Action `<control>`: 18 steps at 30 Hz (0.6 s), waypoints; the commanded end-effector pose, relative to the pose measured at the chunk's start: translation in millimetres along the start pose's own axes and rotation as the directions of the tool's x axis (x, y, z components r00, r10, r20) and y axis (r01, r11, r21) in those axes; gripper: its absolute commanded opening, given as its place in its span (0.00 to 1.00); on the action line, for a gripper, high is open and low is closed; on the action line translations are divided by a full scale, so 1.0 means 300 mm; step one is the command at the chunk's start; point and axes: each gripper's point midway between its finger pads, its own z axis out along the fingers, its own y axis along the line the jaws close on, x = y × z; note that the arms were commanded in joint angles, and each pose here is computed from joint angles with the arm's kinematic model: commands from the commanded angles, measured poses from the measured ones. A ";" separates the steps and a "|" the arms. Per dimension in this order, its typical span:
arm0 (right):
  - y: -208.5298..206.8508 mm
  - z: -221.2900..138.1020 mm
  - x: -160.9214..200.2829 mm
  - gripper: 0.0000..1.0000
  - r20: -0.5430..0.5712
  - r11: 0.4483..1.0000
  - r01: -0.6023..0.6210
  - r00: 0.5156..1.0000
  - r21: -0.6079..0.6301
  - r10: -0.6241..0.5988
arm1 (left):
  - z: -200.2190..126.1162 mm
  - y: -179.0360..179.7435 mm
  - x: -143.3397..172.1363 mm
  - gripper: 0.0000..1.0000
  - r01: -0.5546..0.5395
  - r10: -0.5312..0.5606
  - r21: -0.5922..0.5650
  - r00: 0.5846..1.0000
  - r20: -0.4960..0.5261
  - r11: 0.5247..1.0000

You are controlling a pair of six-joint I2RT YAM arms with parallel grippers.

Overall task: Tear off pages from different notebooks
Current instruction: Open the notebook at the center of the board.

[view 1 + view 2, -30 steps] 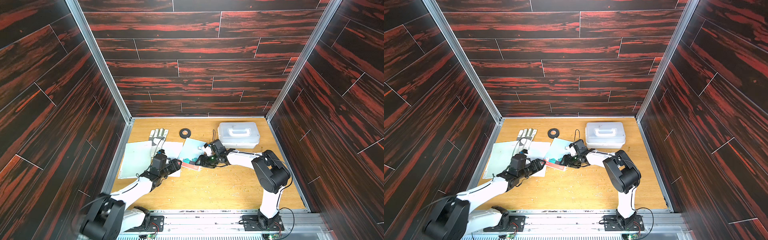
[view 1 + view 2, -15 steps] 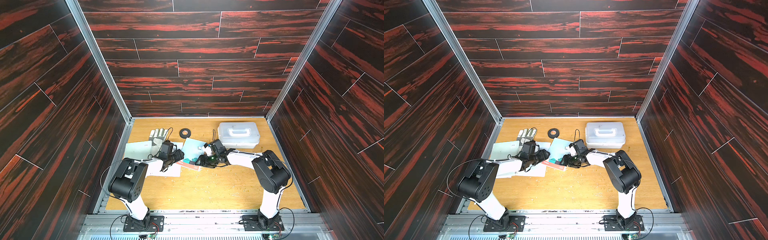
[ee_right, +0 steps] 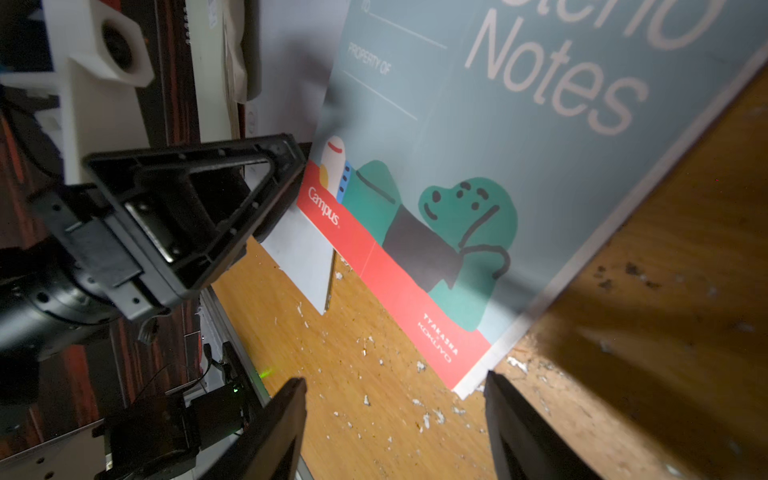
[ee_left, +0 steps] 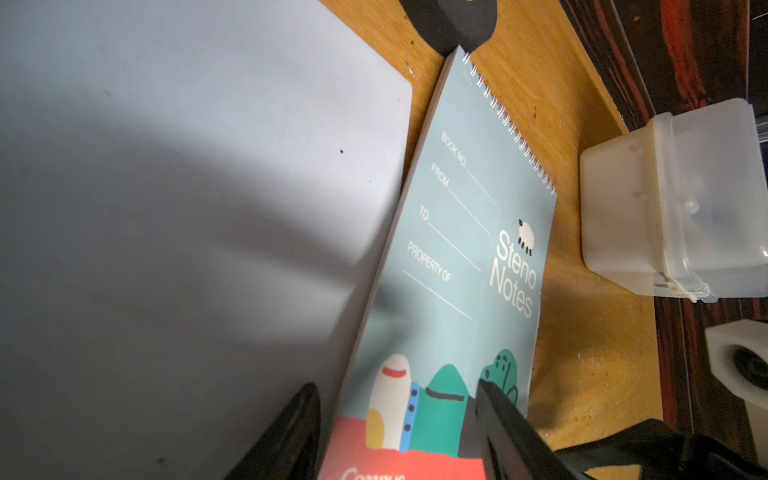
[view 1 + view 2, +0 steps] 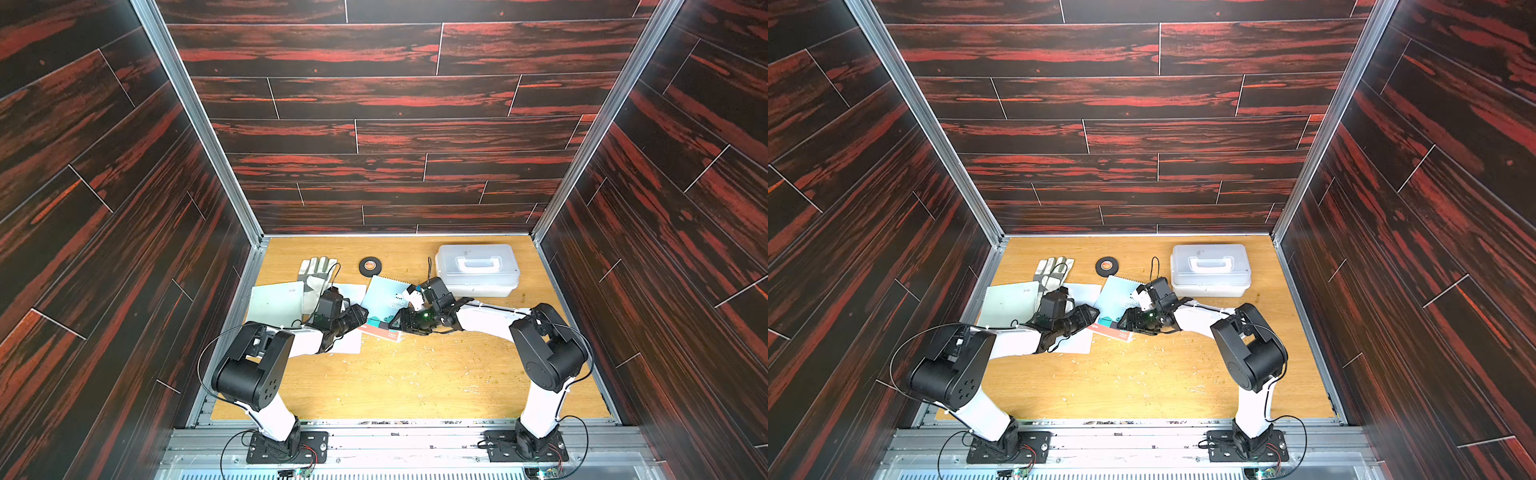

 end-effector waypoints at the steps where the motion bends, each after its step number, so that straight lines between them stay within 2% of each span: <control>1: -0.005 0.033 0.024 0.72 -0.037 0.999 -0.027 0.999 -0.032 0.026 | -0.013 0.055 0.078 0.64 0.040 -0.043 -0.047 0.997 -0.065 0.998; 18: -0.073 0.076 0.065 0.71 -0.082 0.998 -0.065 0.994 0.011 0.066 | -0.017 0.051 0.085 0.64 0.049 -0.051 -0.039 0.997 -0.065 0.998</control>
